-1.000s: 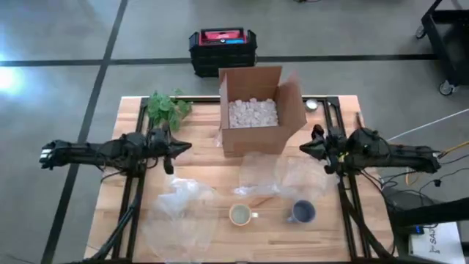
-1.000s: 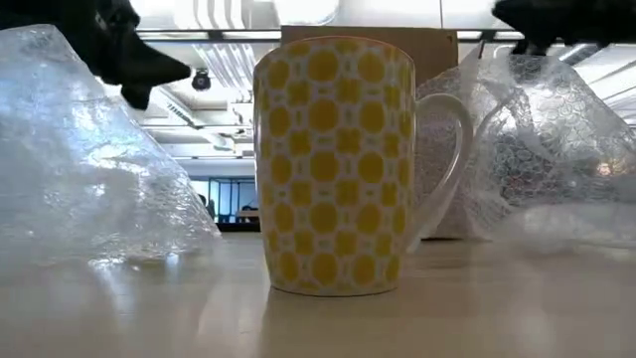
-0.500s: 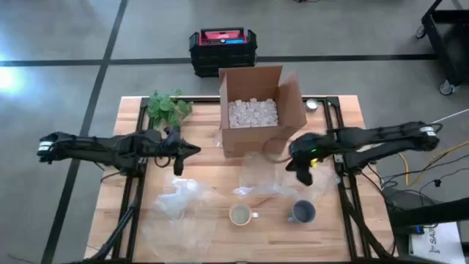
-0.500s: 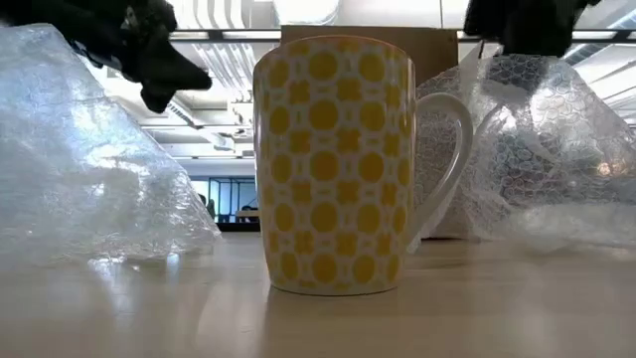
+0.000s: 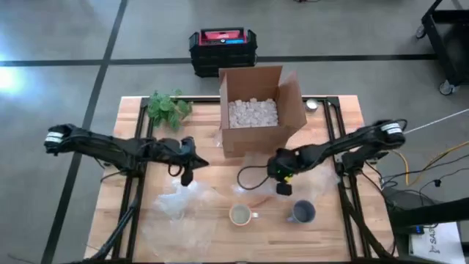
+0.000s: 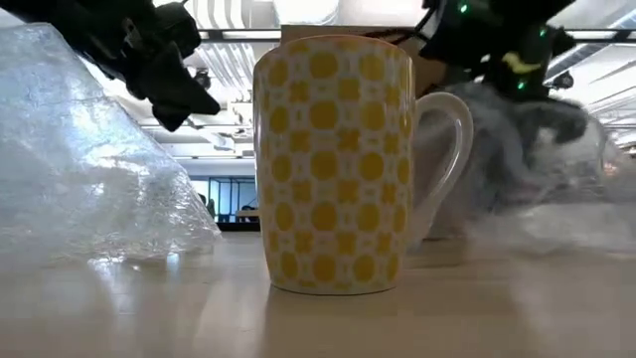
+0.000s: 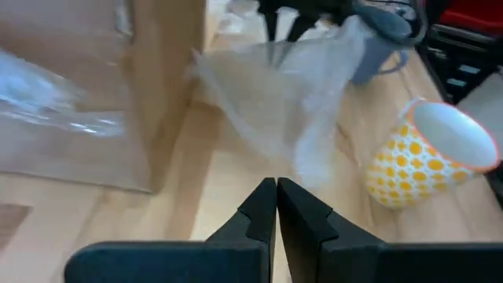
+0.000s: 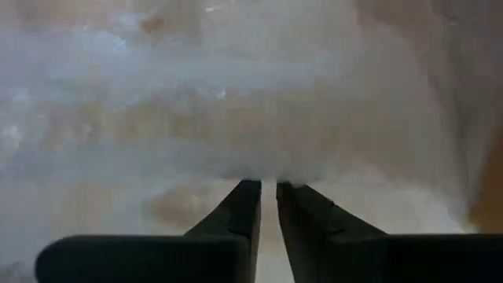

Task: Wrap mug
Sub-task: Wrap the purple mug with bubble wrap

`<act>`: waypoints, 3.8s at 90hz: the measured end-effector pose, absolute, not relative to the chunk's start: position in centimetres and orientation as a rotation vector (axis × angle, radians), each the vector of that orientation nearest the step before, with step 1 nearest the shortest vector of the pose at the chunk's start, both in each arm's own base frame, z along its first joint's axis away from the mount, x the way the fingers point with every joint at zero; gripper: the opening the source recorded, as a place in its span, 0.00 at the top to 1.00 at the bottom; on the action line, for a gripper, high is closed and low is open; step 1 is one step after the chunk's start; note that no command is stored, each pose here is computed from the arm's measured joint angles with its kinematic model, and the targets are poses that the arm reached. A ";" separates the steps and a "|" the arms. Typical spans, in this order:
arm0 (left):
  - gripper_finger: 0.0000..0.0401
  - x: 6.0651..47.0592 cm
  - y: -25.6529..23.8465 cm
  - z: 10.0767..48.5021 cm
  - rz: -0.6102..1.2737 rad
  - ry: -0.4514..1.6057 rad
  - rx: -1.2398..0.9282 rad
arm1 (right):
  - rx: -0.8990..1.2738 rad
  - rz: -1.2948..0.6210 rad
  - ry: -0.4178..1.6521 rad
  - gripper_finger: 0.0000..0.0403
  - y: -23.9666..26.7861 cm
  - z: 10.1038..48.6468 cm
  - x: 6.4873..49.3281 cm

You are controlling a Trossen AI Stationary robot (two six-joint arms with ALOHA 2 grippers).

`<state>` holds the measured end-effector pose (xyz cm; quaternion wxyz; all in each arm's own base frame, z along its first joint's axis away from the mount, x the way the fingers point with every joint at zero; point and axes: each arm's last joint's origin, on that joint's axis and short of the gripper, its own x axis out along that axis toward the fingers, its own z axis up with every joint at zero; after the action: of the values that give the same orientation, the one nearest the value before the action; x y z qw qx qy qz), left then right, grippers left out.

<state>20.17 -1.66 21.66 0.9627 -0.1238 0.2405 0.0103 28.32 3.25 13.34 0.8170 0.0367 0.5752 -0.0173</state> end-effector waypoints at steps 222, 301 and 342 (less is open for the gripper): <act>1.00 22.4 -2.0 18.9 0.300 0.637 -0.386 | 0.302 0.068 1.136 0.62 9.0 25.7 19.2; 1.00 22.7 -2.0 18.6 0.291 0.636 -0.358 | 0.001 0.042 1.475 0.95 13.2 18.5 19.9; 1.00 22.8 -2.0 18.8 0.285 0.620 -0.336 | -0.165 -0.005 1.129 0.98 12.0 28.9 23.9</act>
<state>22.77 -2.00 18.78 0.9286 -0.1638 0.3026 0.1390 23.85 11.96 28.92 0.8415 -0.0780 0.5345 -0.0023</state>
